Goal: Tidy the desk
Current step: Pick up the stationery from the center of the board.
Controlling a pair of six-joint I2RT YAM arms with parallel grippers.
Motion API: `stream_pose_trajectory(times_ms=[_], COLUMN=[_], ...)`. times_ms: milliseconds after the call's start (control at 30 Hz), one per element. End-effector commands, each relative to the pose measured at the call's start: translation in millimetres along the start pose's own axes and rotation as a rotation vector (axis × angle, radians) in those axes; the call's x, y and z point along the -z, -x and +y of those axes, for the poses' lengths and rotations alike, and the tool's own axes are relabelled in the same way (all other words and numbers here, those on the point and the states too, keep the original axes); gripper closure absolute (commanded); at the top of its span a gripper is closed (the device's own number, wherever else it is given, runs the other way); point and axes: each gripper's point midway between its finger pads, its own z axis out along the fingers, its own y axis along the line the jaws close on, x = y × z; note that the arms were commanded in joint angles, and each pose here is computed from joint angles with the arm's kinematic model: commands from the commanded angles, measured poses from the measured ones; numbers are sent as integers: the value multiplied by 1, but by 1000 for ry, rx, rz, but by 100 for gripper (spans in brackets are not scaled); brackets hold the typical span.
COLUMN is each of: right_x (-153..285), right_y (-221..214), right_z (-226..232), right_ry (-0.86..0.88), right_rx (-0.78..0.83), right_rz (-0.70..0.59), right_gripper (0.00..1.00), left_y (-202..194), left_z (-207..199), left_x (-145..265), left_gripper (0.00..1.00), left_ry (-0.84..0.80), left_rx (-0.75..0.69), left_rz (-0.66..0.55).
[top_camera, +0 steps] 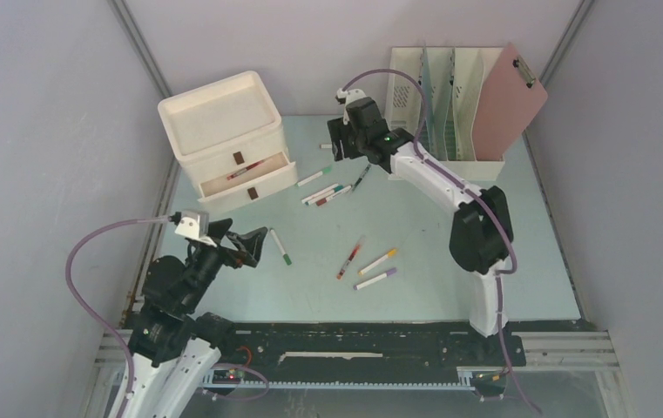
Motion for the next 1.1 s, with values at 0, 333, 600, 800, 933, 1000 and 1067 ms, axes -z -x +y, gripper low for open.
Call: stream_pose_trajectory(times_ms=[0,333,600,800,933,1000,1067], right_x=[-29,-74,-94,-105,-112,-114,-115], right_y=[7,-36,-68,-83,-88,-91,-95], right_z=[-21,-52,-63,-69,-73,-75,-77], right_ry=[-116,-218,-236,-259,-269,-277,-281], right_rx=[-103,-131,-143,-142,-140,-135,-133], right_rz=[-2,88,164,192,202,210,220], right_gripper=[33,45,47,47,47,48,48], left_y=[-7,-4,-5,-5,-5,-5,-5], left_z=[17,21,24,25,26,26,26], left_x=[11,16,17,17,17,17,17], left_gripper=[0,0,0,0,0,0,0], left_ry=[75,96,115,118,122,126,126], left_rx=[-54,-51,-48,-48,-46,-46,-46], left_rz=[-6,-35,-35,-33,-33,-34,-33])
